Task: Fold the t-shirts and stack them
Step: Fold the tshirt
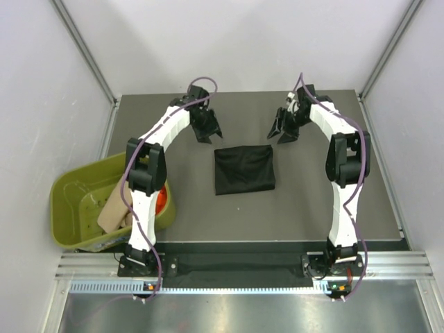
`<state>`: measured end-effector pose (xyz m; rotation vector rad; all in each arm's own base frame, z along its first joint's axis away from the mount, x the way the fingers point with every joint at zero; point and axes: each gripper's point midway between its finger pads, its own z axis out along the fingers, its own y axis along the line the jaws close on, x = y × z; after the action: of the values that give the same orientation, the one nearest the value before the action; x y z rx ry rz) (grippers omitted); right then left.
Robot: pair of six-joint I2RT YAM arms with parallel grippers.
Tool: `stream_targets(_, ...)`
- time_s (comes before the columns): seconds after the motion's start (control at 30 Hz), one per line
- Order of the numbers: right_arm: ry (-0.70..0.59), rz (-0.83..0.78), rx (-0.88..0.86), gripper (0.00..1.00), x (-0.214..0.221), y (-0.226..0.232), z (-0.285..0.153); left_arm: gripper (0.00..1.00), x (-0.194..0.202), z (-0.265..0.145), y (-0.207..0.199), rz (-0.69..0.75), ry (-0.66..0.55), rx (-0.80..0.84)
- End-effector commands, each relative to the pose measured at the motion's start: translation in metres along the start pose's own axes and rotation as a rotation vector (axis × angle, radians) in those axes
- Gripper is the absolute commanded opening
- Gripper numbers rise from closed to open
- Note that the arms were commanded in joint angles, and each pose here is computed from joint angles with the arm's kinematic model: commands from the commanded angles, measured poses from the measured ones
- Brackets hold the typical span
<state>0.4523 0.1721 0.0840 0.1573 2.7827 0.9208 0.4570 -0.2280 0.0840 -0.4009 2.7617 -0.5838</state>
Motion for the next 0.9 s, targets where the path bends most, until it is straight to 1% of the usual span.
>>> stream_targets(0.0,-0.116,-0.092,0.103,0.55,-0.033,-0.001,-0.030,0.57,-0.035,-0.045,-0.029,0.053,-0.145,0.049)
stream_targets(0.07,-0.113,-0.138,0.169,0.58,-0.026,-0.004,-0.043,0.58,-0.033,-0.066,-0.034,0.073,-0.168,0.071)
stream_targets(0.1,-0.141,-0.176,0.211,0.60,-0.024,0.001,-0.054,0.57,-0.022,-0.064,-0.034,0.080,-0.140,0.091)
stream_targets(0.13,-0.122,-0.195,0.234,0.63,-0.015,-0.003,-0.054,0.55,-0.017,-0.076,-0.041,0.086,-0.137,0.135)
stream_targets(0.17,-0.124,-0.212,0.235,0.64,-0.010,0.001,-0.057,0.48,-0.010,-0.078,-0.046,0.086,-0.120,0.174)
stream_targets(0.2,-0.128,-0.241,0.200,0.64,-0.003,0.017,-0.061,0.45,0.013,-0.071,-0.045,0.083,-0.049,0.210)
stream_targets(0.23,-0.100,-0.234,0.178,0.64,0.010,0.018,-0.055,0.40,0.012,-0.081,-0.058,0.103,-0.084,0.281)
stream_targets(0.27,-0.102,-0.256,0.135,0.63,0.015,0.032,-0.051,0.31,0.028,-0.070,-0.052,0.073,-0.038,0.287)
stream_targets(0.3,-0.076,-0.239,0.077,0.61,0.031,0.042,-0.048,0.27,0.037,-0.074,-0.059,0.076,-0.018,0.333)
stream_targets(0.33,-0.068,-0.232,0.046,0.56,0.037,0.047,-0.044,0.24,0.036,-0.072,-0.065,0.080,-0.036,0.365)
stream_targets(0.37,-0.089,-0.239,0.006,0.52,0.036,0.055,-0.039,0.16,0.046,-0.063,-0.059,0.049,-0.005,0.355)
stream_targets(0.4,-0.056,-0.186,-0.023,0.47,0.048,0.053,-0.031,0.13,0.049,-0.058,-0.058,0.038,0.010,0.362)
stream_targets(0.43,-0.048,-0.170,-0.047,0.30,0.051,0.054,-0.027,0.11,0.049,-0.054,-0.058,0.035,0.007,0.365)
stream_targets(0.47,-0.044,-0.159,-0.069,0.23,0.052,0.055,-0.023,0.09,0.050,-0.049,-0.054,0.025,0.012,0.354)
stream_targets(0.5,-0.050,-0.152,-0.113,0.17,0.049,0.062,-0.018,0.06,0.051,-0.043,-0.051,0.021,0.021,0.343)
stream_targets(0.53,-0.046,-0.141,-0.122,0.09,0.051,0.059,-0.013,0.05,0.048,-0.038,-0.049,0.025,0.010,0.330)
stream_targets(0.63,-0.037,-0.131,-0.133,0.04,0.045,0.054,0.001,0.03,0.044,-0.024,-0.043,0.044,0.012,0.293)
stream_targets(0.73,-0.043,-0.132,-0.138,0.03,0.037,0.046,0.014,0.02,0.038,-0.009,-0.035,0.042,0.015,0.249)
stream_targets(0.83,-0.069,-0.119,-0.149,0.03,0.024,0.036,0.027,0.02,0.028,0.006,-0.028,0.060,-0.011,0.224)
stream_targets(0.87,-0.059,-0.092,-0.151,0.03,0.022,0.026,0.034,0.01,0.021,0.008,-0.028,0.078,-0.030,0.218)
